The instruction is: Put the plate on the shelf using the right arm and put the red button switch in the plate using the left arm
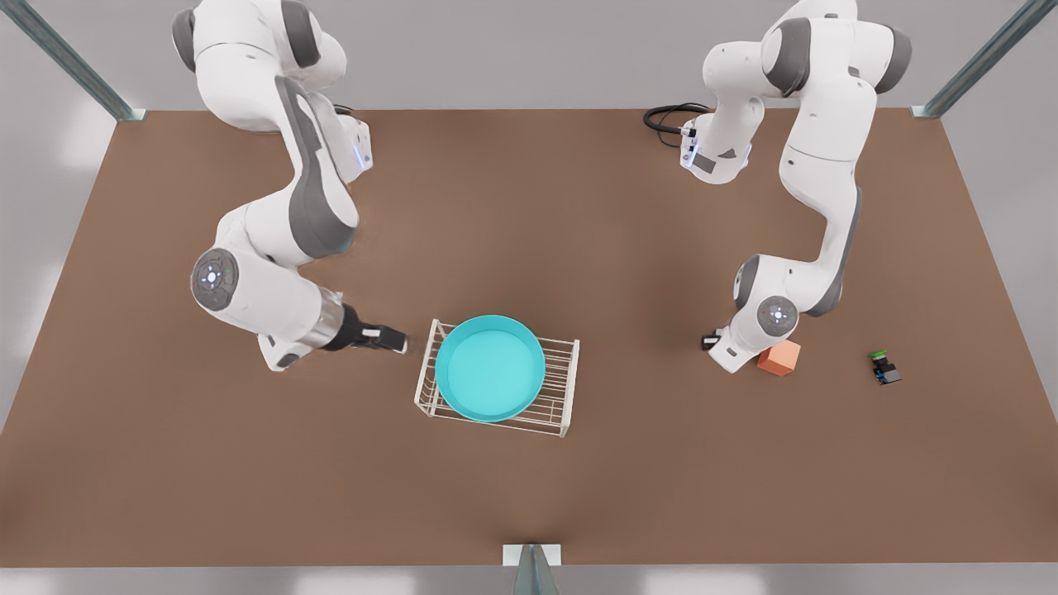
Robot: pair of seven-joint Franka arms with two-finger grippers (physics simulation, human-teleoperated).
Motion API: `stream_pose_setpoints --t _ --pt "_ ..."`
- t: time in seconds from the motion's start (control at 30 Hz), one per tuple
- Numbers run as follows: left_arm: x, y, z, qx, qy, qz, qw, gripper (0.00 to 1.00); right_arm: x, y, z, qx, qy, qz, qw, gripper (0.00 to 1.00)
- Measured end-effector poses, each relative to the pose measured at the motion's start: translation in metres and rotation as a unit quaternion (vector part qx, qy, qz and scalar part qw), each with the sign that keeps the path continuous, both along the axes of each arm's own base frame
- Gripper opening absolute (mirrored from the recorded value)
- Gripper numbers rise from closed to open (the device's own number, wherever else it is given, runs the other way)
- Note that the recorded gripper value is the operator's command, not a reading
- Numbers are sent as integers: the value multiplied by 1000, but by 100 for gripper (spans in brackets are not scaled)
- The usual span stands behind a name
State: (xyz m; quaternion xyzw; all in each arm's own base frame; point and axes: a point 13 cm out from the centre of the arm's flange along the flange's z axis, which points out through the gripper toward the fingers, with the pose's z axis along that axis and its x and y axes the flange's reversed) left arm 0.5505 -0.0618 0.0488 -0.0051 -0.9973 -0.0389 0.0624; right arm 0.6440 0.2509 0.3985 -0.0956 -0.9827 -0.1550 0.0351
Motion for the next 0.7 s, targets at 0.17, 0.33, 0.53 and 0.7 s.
stream_pose_setpoints --t 0.17,0.33,0.53,0.7 --pt "2 1 3 3 -4 0 1000 43 -3 -172 36 -94 1 -10 995 100" --pt "5 2 7 7 -9 4 1000 38 -21 -203 39 -136 23 37 990 100" --pt "47 -19 85 3 -54 3 999 38 -29 -240 69 -166 19 57 984 100" --pt "99 -95 185 -41 -94 15 995 38 -36 -253 69 -170 32 74 982 100"
